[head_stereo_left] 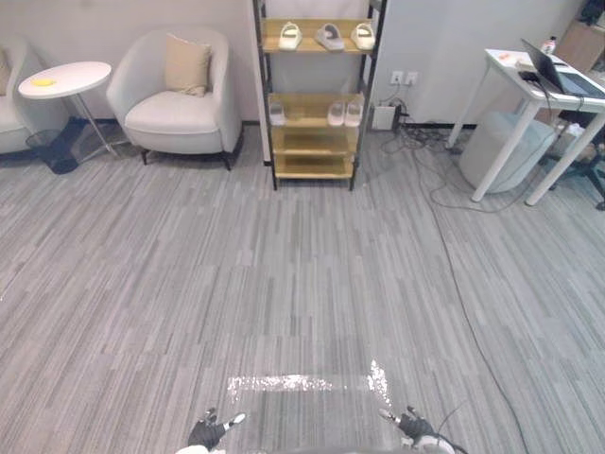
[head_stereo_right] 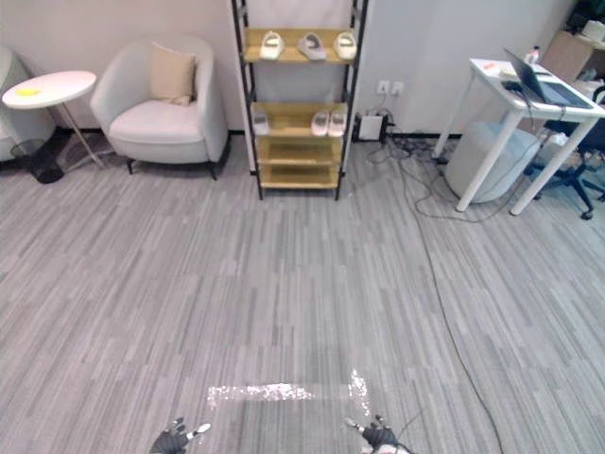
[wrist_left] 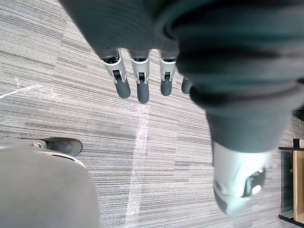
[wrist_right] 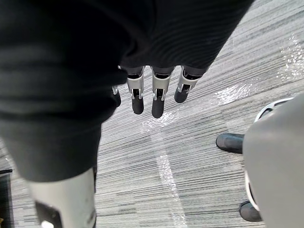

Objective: Organize the slippers on the shoe rack

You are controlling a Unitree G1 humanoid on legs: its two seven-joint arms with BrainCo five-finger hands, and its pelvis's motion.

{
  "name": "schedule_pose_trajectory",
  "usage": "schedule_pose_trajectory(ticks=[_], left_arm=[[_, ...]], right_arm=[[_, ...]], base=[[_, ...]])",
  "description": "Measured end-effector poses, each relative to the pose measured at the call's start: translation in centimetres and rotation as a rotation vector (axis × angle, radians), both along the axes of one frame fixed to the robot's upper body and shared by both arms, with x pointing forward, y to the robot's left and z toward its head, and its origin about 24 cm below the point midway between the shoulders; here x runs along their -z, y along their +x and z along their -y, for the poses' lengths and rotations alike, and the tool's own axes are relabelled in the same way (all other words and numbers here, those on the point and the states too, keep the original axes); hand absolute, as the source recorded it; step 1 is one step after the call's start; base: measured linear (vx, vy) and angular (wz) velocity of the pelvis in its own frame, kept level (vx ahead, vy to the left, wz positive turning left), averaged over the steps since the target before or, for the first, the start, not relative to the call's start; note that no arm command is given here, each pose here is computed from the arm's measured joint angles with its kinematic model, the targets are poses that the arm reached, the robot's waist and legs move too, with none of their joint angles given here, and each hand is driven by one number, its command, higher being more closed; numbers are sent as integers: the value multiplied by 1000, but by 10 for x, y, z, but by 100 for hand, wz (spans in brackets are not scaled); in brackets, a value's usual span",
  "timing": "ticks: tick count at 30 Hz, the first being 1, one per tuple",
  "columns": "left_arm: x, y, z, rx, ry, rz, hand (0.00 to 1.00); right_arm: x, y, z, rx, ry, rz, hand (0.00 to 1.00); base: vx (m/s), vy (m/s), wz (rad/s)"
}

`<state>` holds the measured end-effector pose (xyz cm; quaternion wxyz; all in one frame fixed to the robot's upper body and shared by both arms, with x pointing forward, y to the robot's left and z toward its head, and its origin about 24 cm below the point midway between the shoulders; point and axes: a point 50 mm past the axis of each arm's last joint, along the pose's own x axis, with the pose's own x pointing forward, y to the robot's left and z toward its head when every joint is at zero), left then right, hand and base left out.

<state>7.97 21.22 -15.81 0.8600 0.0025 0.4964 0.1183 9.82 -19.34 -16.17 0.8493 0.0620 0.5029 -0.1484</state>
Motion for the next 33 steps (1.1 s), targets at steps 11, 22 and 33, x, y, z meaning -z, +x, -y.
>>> schedule_pose_trajectory(ticks=[11,22,33], left_arm=[[-2,5,-6,5,16,11,0],[-4,18,-2,2,20,41,0],[-5,15,-11,-32,48,34,0]], right_arm=[[-1,5,-5,-34,-2,8,0],[-6,17,9,-44,-52,36,0],[-4,17,-3,-67,-43,31,0]], base=[[-1,1,0],[-23,21,-6],[315,241,-30]])
